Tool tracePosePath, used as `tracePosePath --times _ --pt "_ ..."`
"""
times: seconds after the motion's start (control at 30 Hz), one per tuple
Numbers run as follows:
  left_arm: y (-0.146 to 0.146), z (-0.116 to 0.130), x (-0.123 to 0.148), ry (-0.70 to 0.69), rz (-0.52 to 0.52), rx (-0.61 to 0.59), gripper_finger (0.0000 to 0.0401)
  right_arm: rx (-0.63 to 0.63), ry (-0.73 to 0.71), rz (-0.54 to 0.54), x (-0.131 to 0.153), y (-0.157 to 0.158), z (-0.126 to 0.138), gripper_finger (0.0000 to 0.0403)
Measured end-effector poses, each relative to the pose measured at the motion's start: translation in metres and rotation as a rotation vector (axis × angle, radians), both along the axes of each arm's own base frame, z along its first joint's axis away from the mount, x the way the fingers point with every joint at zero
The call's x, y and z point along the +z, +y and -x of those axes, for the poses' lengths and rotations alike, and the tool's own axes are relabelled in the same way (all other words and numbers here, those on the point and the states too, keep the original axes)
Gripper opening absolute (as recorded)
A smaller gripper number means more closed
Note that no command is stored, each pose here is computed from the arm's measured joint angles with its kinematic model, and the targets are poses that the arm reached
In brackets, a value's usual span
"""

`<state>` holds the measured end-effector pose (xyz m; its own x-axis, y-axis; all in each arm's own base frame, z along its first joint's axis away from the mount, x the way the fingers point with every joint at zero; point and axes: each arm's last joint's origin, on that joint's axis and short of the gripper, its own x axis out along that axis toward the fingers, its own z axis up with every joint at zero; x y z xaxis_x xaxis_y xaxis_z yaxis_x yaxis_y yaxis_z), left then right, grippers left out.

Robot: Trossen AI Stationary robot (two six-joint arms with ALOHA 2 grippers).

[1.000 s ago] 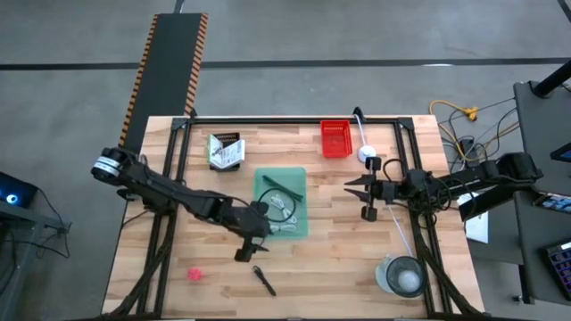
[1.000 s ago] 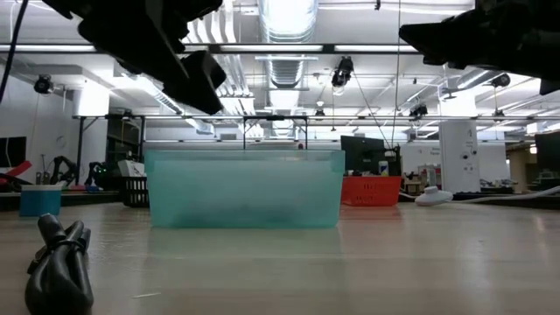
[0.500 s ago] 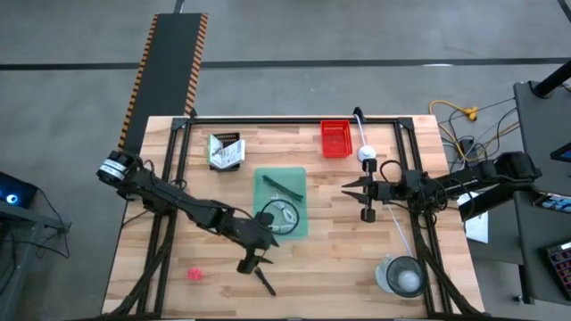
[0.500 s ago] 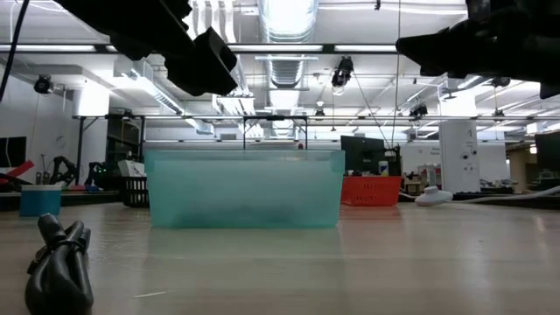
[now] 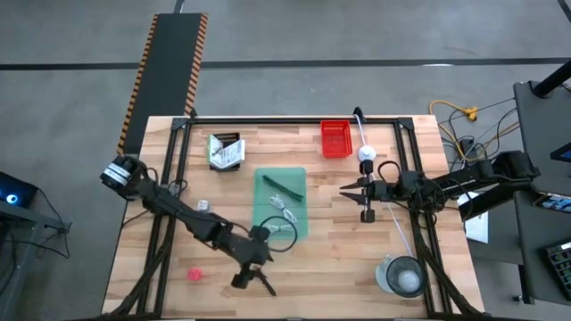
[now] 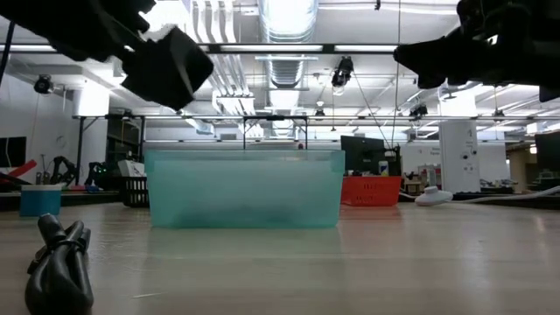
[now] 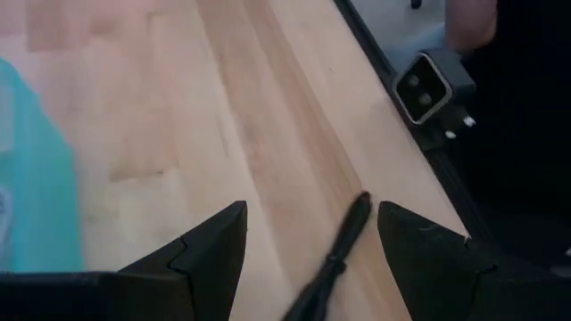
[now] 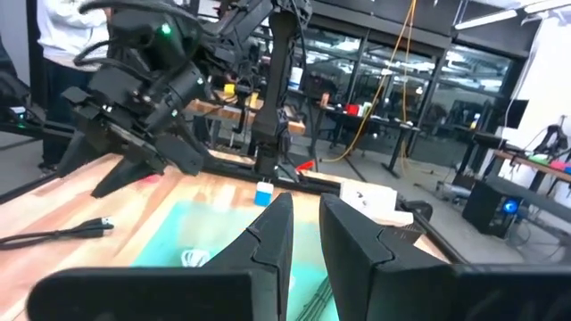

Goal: Pick and place items into bin
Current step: Put the black charger cable into the blue bin

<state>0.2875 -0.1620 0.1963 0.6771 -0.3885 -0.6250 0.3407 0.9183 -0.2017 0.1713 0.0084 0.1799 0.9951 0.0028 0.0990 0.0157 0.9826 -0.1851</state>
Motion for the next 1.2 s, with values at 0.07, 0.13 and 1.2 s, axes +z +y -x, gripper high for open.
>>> tracePosePath --times 0.07,0.13,1.2 --pt "-0.005 0.001 -0.003 0.007 -0.005 -0.013 0.0235 0.0 0.007 -0.002 -0.001 0.0 0.0 0.0047" --pt "-0.009 0.004 -0.009 0.026 -0.017 -0.028 0.0235 0.001 0.015 -0.002 -0.001 0.0 0.0 0.0047" --pt "-0.03 0.008 -0.048 0.162 -0.038 -0.022 0.0235 0.003 0.037 -0.015 -0.004 0.0 -0.001 0.0047"
